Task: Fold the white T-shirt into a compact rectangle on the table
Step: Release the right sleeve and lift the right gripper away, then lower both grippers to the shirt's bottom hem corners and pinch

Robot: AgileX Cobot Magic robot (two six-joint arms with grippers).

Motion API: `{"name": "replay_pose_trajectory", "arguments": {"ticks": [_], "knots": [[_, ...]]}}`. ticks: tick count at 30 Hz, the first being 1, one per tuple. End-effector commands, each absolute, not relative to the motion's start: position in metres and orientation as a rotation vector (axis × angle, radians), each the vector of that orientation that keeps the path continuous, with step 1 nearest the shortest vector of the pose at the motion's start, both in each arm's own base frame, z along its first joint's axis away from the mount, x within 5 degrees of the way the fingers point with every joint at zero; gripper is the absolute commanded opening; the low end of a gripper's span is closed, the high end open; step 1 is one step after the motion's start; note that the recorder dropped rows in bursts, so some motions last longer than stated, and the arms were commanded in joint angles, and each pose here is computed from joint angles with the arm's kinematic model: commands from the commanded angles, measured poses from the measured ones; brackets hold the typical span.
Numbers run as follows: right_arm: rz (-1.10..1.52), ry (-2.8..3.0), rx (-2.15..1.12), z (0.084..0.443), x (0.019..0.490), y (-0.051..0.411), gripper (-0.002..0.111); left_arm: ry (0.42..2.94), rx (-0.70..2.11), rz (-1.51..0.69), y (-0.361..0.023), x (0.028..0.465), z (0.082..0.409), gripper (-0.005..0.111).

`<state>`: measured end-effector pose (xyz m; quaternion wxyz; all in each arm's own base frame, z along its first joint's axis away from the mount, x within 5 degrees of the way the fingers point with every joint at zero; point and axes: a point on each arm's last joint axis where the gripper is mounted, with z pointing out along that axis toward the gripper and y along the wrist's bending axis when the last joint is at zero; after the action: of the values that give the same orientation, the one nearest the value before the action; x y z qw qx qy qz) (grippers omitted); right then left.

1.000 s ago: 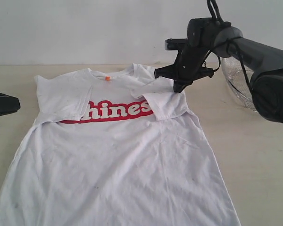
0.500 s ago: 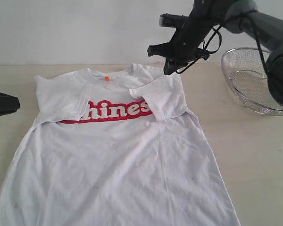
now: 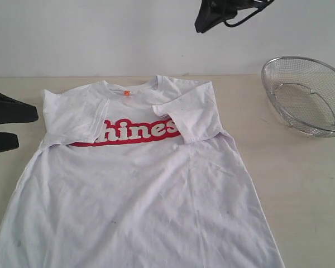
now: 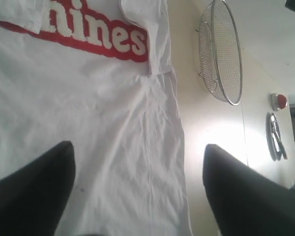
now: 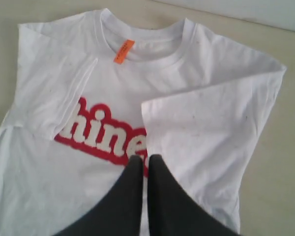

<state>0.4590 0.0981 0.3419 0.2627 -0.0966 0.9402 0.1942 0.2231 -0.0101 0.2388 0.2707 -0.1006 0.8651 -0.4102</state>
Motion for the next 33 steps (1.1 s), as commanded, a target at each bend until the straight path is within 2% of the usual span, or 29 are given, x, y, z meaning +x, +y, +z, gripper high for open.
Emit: {"name": "replay_pose_trajectory", "arguments": {"ticks": [1, 4, 9, 12, 14, 15, 16, 17, 18, 19, 20, 24, 33], "knots": [[0.517, 2.646, -0.292, 0.338, 0.419, 0.091, 0.0, 2.358, -0.236, -1.185, -0.015, 0.216, 0.239, 0.069], [0.517, 2.658, -0.299, 0.334, 0.384, 0.086, 0.0, 2.414, -0.213, -1.164, -0.015, 0.213, 0.236, 0.068], [0.498, 2.68, -0.331, 0.329, 0.316, 0.075, 0.0, 2.615, -0.246, -0.948, -0.004, 0.206, 0.22, 0.068], [0.486, 2.73, -0.318, 0.307, 0.282, 0.069, 0.0, 2.688, -0.28, -0.85, 0.001, 0.203, 0.214, 0.068], [0.487, 2.809, -0.292, 0.279, 0.256, 0.065, 0.0, 2.731, -0.297, -0.81, 0.004, 0.2, 0.212, 0.068], [0.495, 2.906, -0.28, 0.254, 0.241, 0.063, 0.005, 2.761, -0.302, -0.794, 0.005, 0.198, 0.211, 0.068], [0.496, 2.941, -0.268, 0.243, 0.236, 0.062, 0.01, 2.773, -0.302, -0.784, 0.005, 0.197, 0.21, 0.068], [0.484, 2.98, -0.221, 0.222, 0.226, 0.06, 0.027, 2.8, -0.289, -0.773, 0.003, 0.196, 0.209, 0.068], [0.477, 2.991, -0.207, 0.214, 0.222, 0.059, 0.038, 2.808, -0.281, -0.769, 0.002, 0.195, 0.209, 0.068], [0.466, 3.013, -0.188, 0.202, 0.215, 0.057, 0.06, 2.83, -0.263, -0.751, 0.0, 0.195, 0.208, 0.068], [0.464, 3.034, -0.181, 0.196, 0.21, 0.056, 0.067, 2.85, -0.258, -0.736, -0.002, 0.193, 0.206, 0.068], [0.447, 3.052, -0.137, 0.177, 0.198, 0.054, 0.059, 2.898, -0.29, -0.651, -0.003, 0.187, 0.195, 0.068], [0.505, 3.094, -0.028, 0.156, 0.187, 0.055, 0.059, 2.919, -0.35, -0.594, 0.001, 0.185, 0.177, 0.068]]}}
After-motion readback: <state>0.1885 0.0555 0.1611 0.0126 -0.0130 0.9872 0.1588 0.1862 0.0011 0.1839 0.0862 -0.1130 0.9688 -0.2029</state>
